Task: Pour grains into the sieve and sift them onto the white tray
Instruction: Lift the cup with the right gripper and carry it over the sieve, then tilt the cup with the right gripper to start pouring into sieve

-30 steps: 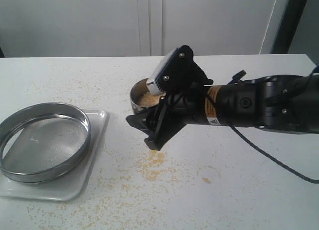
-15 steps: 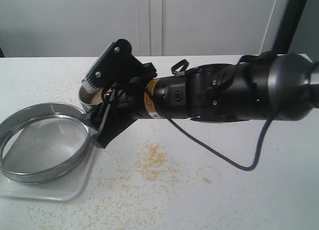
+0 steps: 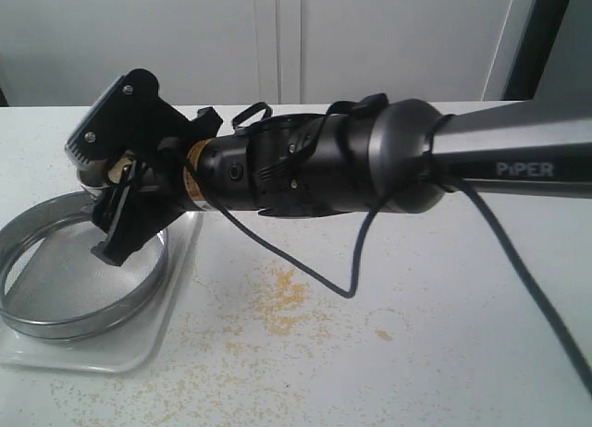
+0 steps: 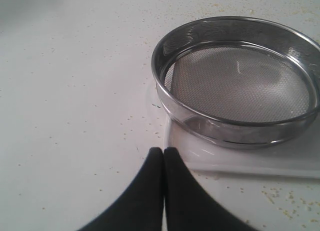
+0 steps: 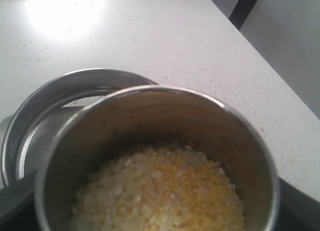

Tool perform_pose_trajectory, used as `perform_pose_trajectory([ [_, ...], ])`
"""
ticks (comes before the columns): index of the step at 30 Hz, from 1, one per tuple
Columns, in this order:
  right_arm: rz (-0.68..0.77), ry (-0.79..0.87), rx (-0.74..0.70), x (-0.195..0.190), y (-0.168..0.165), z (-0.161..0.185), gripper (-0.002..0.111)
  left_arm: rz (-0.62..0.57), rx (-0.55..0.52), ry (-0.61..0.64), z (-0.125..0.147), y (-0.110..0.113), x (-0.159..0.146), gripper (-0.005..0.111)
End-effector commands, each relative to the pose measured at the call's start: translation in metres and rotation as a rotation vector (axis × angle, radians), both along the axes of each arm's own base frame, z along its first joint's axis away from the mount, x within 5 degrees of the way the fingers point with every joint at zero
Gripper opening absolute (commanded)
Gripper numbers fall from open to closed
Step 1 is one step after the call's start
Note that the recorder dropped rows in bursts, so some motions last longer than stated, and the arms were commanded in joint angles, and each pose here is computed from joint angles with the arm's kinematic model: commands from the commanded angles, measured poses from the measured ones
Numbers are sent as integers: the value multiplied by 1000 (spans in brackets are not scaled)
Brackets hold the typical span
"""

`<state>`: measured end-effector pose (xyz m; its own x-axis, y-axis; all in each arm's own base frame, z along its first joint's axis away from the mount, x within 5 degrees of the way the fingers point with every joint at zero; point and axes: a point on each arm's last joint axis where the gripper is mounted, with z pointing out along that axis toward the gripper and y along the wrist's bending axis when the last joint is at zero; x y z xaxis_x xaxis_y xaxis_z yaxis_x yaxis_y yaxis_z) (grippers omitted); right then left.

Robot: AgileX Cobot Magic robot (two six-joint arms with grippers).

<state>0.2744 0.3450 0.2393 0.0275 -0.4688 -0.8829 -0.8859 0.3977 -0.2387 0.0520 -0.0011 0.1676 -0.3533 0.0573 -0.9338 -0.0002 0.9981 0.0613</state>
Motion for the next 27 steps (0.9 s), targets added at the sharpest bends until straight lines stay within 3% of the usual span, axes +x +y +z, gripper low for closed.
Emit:
perform_pose_trajectory([
  [1, 51, -69, -25, 6, 19, -2, 0, -4, -4, -3, -1, 0, 0, 0],
  [11, 61, -164, -75, 23, 44, -9, 0, -4, -4, -3, -1, 0, 0, 0],
  [27, 91, -347, -196, 38, 56, -14, 0, -4, -4, -3, -1, 0, 0, 0],
])
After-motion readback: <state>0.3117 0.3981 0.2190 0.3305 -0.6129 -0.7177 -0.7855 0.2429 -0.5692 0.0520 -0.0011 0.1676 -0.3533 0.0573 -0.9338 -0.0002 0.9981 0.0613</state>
